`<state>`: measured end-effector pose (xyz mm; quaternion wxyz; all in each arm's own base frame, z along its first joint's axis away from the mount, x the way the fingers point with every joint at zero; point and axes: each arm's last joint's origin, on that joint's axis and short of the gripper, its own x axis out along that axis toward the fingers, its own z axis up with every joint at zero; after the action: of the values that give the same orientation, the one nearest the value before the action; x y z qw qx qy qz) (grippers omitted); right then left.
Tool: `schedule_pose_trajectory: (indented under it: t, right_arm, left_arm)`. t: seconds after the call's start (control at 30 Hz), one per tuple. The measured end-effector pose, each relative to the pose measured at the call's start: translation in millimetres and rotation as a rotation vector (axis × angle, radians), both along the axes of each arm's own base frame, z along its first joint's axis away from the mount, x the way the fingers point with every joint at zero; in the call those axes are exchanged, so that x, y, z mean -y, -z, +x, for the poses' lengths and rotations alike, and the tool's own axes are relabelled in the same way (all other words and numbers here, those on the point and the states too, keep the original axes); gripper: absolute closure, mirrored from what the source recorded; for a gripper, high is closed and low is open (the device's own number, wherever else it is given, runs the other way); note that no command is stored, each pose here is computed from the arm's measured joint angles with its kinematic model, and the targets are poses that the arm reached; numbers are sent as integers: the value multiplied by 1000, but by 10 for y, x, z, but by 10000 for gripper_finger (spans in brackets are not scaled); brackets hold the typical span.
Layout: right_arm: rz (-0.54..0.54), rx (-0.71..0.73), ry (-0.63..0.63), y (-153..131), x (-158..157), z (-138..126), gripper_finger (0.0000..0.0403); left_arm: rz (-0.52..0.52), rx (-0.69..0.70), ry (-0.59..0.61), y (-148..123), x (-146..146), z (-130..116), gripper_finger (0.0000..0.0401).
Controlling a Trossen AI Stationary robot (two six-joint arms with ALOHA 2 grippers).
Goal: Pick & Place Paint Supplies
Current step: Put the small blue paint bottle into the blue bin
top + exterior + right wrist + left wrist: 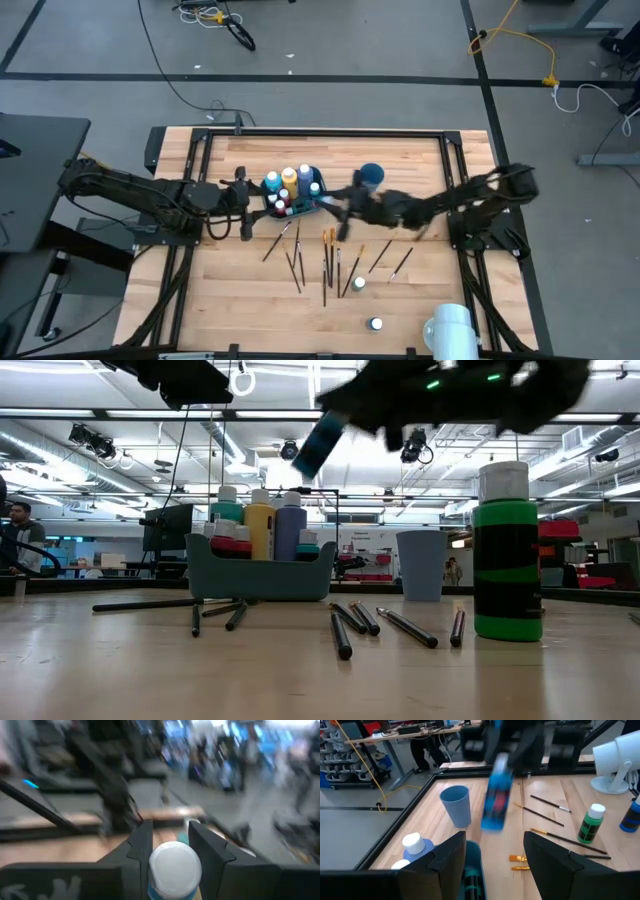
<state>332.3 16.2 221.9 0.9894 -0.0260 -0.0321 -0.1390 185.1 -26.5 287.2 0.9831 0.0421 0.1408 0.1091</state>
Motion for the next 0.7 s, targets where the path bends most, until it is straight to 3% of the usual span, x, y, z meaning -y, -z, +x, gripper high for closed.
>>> schedule_pose_trajectory:
  t: [0.27,0.7]
  right_arm:
    - [97,-232,150,293,293,599,295]
    - [137,-337,205,764,530,745,291]
  left_arm:
    - [28,-8,9,1,0,0,191]
    - [46,-21,14,10,0,-3,191]
